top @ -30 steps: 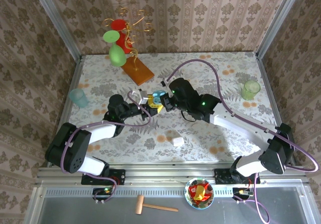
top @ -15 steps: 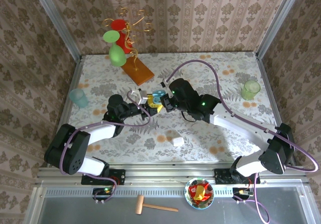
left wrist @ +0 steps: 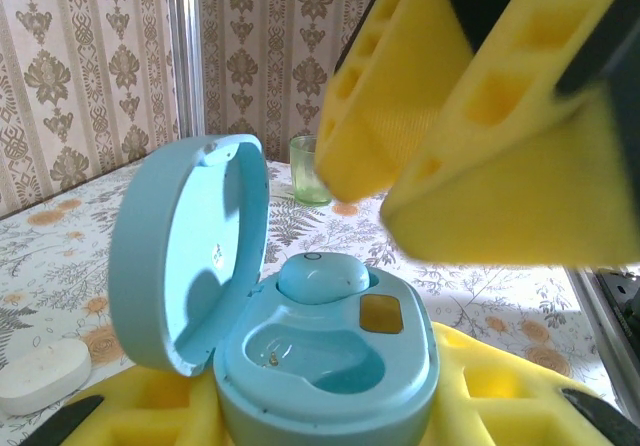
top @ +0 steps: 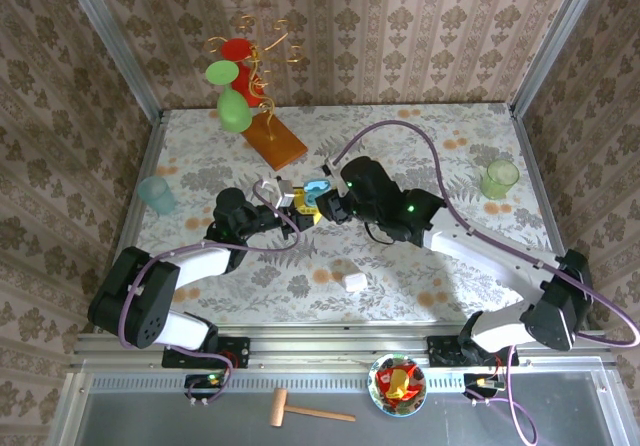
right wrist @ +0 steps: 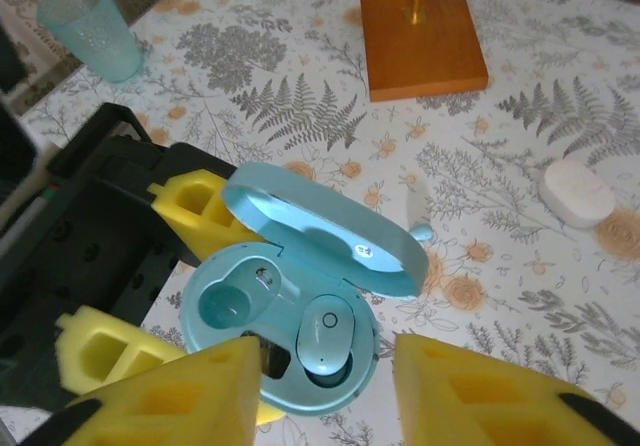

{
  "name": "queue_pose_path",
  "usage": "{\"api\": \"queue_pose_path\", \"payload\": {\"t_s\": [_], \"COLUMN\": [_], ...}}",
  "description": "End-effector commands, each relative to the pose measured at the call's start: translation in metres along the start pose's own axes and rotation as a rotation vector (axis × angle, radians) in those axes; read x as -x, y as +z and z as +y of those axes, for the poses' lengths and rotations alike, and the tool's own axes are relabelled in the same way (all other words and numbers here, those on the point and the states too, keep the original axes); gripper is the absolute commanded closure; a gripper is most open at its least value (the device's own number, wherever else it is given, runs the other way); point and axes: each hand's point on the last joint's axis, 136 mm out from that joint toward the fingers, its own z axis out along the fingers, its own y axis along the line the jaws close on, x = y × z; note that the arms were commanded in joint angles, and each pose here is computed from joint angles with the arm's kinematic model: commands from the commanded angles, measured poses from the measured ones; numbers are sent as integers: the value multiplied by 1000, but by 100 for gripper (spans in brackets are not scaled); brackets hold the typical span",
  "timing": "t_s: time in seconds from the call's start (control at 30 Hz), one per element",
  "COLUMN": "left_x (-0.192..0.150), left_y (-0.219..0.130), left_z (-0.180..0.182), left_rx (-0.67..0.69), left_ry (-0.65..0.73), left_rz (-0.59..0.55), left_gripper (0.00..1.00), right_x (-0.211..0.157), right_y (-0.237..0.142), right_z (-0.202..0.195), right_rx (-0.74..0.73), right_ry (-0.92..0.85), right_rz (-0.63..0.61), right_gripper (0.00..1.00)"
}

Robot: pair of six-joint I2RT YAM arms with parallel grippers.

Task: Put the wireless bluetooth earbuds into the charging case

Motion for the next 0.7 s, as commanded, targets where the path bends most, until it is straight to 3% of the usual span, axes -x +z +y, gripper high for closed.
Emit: {"api": "queue_pose_path", "payload": {"t_s": [0.0,0.33,0.67], "left_x": [19,12,12], "left_y": [-1,-9,-37], "left_z": [-1,-11,-7], "left_rx": [-12,-28,27], "left_ry": [80,240,327], "left_rz": [-40,-43,-64], "left_gripper": [76,76,77], "right_x": [14,13,5], "right_y": [-19,-25,-5], "right_z": [-3,-10,-58], "right_rx": [8,151,79], "right_ry": [42,210,368], "right_rz": [-53,-58,-142], "right_gripper": [57,52,50]}}
